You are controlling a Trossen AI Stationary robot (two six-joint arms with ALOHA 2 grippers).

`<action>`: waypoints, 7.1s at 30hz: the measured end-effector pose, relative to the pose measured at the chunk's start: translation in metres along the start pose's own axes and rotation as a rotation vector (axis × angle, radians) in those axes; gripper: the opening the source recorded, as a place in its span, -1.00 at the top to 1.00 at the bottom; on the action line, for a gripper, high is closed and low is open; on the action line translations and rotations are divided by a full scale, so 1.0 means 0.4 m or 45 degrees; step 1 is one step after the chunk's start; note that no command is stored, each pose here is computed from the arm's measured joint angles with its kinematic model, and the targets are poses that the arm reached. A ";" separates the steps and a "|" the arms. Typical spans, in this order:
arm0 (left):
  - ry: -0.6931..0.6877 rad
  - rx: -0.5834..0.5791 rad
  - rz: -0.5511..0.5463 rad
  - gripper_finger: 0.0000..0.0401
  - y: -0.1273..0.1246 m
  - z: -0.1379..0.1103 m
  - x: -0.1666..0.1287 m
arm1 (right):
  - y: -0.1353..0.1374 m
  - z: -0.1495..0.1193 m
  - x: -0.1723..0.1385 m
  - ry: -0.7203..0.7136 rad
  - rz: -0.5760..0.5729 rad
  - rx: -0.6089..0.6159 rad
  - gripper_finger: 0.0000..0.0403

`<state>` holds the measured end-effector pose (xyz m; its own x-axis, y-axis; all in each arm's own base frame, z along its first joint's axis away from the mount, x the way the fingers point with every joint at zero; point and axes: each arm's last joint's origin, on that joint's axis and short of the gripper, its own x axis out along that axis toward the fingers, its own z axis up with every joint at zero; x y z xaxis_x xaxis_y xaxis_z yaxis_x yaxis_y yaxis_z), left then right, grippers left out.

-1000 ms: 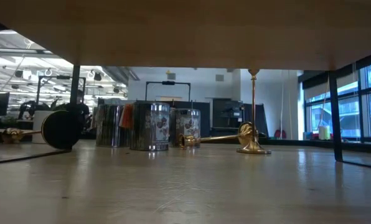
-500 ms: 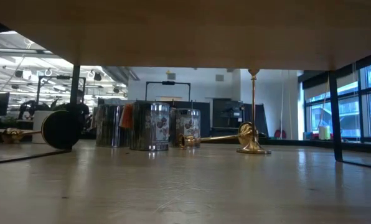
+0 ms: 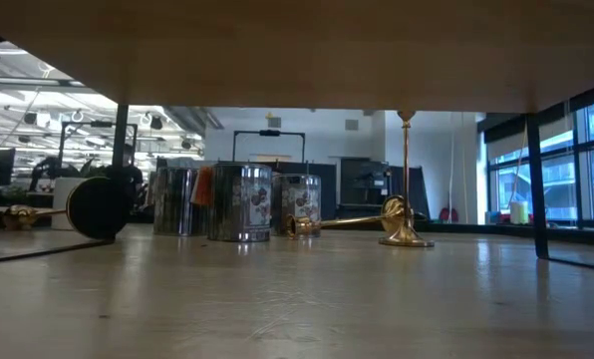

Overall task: Pick & Place candle stick holders
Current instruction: Put the top left silver scented candle on the shelf

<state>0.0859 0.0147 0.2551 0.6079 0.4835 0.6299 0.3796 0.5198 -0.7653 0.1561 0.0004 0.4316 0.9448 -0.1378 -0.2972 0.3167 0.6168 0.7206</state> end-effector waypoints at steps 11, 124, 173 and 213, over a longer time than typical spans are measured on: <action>0.606 0.389 -0.077 0.83 -0.179 -0.040 0.197 | -0.003 -0.006 0.017 0.028 -0.035 -0.017 -0.90; 2.488 1.449 1.053 -0.99 0.121 -0.208 0.434 | -0.033 -0.087 0.179 0.366 -0.340 -0.398 -0.90; 2.629 1.526 0.725 -1.00 0.324 -0.145 0.274 | -0.032 -0.093 0.249 0.228 -0.418 -0.369 -0.90; 2.538 1.225 1.253 -0.99 0.377 -0.183 0.177 | -0.032 -0.093 0.247 0.243 -0.410 -0.402 -0.90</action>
<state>0.2371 0.0758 0.1744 0.2110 0.0238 -0.9772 -0.2407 0.9702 -0.0283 0.2424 0.0078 0.3696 0.7617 -0.2336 -0.6044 0.5212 0.7751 0.3571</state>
